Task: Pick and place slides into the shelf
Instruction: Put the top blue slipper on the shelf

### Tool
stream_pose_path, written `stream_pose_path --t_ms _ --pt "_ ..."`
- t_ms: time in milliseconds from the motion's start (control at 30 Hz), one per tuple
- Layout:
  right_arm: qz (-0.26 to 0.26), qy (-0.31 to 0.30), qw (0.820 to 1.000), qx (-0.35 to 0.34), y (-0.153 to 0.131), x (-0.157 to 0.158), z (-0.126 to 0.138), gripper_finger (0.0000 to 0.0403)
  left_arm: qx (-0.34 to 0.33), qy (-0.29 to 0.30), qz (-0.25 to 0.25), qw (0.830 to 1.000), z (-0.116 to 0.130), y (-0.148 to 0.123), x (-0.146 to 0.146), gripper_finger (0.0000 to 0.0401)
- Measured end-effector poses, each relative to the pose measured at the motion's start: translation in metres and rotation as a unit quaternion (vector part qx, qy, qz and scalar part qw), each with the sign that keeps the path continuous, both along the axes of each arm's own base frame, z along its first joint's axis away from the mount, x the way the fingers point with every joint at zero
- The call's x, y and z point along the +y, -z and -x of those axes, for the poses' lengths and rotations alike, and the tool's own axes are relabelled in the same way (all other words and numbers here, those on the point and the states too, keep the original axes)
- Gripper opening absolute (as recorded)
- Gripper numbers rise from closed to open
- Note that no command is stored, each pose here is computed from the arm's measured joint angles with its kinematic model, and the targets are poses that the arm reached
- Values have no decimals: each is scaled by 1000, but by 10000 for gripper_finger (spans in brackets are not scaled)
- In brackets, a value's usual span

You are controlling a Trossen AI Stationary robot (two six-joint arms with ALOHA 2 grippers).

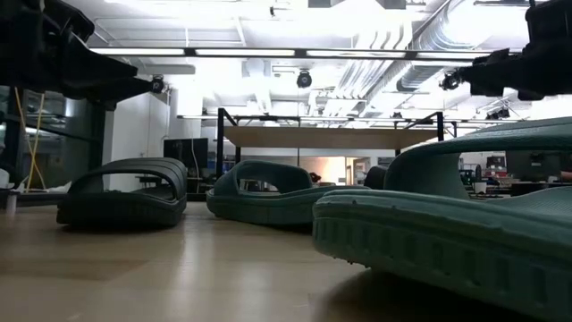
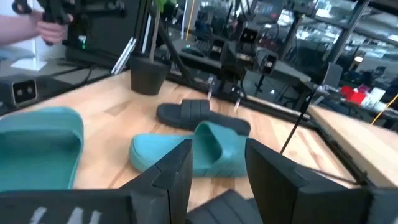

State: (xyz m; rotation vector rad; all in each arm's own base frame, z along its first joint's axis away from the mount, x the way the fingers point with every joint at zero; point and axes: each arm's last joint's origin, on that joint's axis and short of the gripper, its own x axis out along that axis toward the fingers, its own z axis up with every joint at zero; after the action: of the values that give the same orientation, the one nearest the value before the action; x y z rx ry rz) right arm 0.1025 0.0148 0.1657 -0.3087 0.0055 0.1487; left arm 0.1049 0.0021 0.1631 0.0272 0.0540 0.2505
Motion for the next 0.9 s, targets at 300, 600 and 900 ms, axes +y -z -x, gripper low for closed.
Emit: stream_pose_path --t_ms 300,600,900 --pt "-185 -44 981 -30 -12 2 1 138 -46 4 27 999 0 -8 0 250" --pt "-200 5 976 -85 -21 -1 2 138 -126 4 20 992 2 -25 0 250" --pt "-197 27 962 -188 -46 -4 8 138 -151 -17 25 988 10 -65 2 250"
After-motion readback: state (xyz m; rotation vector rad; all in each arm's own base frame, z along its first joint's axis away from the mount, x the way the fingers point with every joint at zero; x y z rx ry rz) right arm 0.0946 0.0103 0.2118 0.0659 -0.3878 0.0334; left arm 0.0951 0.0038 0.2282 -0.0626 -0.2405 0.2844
